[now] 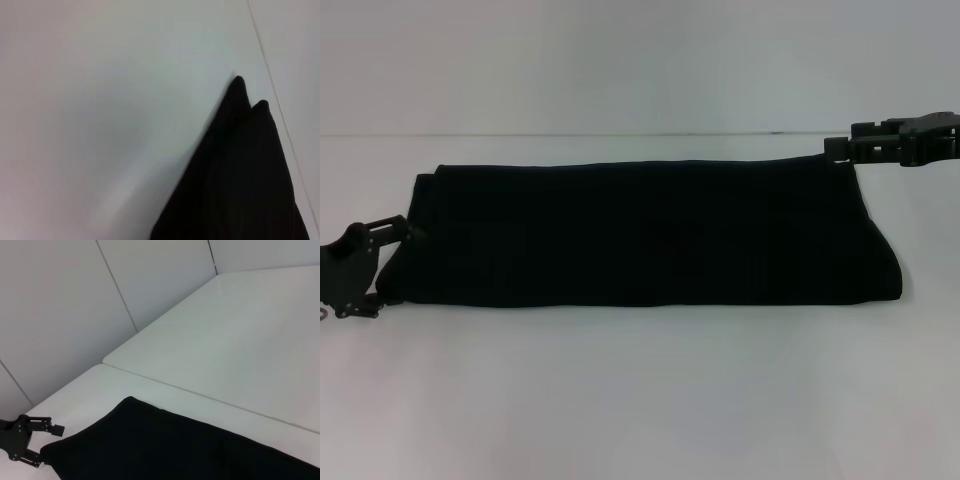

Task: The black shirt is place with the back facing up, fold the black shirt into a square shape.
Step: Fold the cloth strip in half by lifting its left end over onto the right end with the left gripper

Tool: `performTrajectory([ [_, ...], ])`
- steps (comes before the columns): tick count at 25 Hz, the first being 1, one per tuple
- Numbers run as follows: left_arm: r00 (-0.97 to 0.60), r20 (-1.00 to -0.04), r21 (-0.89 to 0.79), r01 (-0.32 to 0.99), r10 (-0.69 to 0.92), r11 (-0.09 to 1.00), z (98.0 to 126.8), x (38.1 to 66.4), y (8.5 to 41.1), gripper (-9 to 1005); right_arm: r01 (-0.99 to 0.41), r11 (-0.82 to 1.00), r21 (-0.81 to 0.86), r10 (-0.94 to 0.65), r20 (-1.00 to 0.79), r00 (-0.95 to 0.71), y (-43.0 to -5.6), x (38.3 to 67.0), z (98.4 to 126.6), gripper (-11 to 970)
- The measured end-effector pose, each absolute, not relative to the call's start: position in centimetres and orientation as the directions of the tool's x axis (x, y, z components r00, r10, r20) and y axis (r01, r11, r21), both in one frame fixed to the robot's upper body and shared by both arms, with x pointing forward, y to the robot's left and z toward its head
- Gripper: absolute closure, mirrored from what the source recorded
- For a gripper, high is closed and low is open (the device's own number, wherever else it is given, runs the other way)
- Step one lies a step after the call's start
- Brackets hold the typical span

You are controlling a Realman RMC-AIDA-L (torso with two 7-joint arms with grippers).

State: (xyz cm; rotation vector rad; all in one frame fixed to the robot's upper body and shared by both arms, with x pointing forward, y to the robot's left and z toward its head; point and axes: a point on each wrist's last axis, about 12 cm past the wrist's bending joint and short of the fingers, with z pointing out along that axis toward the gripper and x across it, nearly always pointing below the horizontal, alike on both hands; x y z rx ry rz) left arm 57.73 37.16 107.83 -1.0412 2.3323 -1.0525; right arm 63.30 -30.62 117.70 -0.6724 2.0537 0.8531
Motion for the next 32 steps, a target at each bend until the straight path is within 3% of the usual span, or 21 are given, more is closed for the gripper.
performTrajectory([
  [5,-0.686,-0.093,-0.752,-0.426,-0.721,0.502,107.8,57.8,37.1,131,-0.7,0.632,0.333,-0.164,-0.825,-0.541,-30.6,63.3,117.7,210],
  [17,-0.727,-0.166,-0.729,-0.365,-0.666,0.579,107.2,57.3,37.2,362,-0.701,0.631,0.331,-0.166,-0.826,-0.539,-30.6,63.4,117.8,209],
  [30,-0.779,-0.258,-0.7,-0.257,-0.572,0.667,107.1,56.9,37.4,951,-0.706,0.625,0.333,-0.165,-0.828,-0.537,-30.2,63.4,117.8,211],
  [32,-0.785,-0.288,-0.687,-0.23,-0.549,0.689,107.4,56.7,37.8,946,-0.708,0.62,0.338,-0.155,-0.832,-0.533,-30.0,63.5,117.8,212],
])
